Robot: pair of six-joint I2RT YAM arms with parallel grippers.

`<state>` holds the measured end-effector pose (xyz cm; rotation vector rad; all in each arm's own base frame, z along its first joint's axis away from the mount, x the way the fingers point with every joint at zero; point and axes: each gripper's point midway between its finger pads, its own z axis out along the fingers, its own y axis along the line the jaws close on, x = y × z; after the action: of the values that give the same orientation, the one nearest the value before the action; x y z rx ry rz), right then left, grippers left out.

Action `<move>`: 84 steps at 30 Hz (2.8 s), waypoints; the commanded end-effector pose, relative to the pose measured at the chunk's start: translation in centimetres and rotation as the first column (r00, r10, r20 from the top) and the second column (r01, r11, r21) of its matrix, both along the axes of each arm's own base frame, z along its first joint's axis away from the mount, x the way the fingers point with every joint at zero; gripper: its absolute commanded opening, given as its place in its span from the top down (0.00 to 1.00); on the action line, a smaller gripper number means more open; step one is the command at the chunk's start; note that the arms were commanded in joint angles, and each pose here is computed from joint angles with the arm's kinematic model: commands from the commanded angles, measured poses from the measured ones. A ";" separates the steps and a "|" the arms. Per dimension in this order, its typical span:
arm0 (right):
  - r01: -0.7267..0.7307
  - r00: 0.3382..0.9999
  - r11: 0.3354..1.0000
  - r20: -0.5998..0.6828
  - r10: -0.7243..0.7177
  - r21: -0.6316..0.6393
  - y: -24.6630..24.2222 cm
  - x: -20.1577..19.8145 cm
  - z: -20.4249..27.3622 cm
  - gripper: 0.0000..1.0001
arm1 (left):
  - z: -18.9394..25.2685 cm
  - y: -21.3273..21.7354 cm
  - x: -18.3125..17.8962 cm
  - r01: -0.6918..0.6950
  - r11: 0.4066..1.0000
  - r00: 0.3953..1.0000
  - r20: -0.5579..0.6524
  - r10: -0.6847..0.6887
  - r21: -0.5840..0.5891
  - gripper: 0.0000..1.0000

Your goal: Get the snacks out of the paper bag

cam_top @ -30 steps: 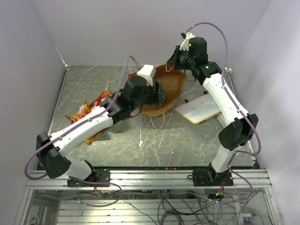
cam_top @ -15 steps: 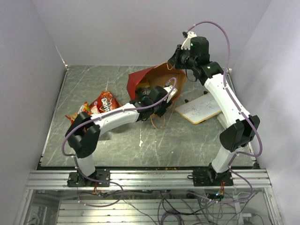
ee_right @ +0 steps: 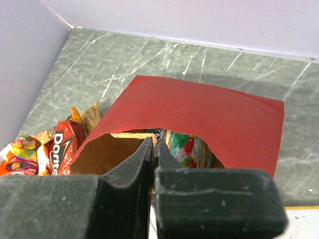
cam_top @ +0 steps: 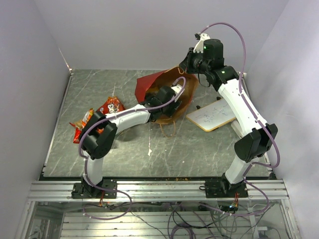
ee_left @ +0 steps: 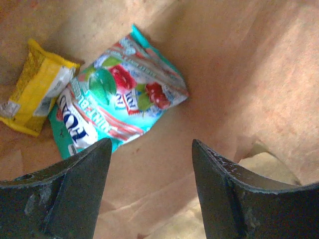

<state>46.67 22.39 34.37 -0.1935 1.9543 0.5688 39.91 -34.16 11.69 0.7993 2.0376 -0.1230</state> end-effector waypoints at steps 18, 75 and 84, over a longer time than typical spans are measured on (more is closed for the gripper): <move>-0.009 0.999 0.999 -0.042 0.011 0.041 0.2 -0.5 0.7 1.00 | -2.2 -3.7 4.6 0.313 0.949 0.942 0.116 -0.315 0.036 0.22; -0.018 1.000 0.996 0.015 0.017 0.082 0.5 -0.6 2.1 1.00 | 16.4 -2.9 -3.1 0.231 0.895 0.973 0.118 -0.201 -0.381 0.93; -0.029 0.999 0.997 0.044 0.026 0.068 0.6 -0.1 3.1 1.00 | 23.7 -4.2 -3.6 0.273 0.820 0.960 0.204 -0.194 -0.503 0.93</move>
<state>46.01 23.02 35.47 -0.1682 1.9498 0.6522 37.21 -37.44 28.41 0.7345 1.7836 -0.6043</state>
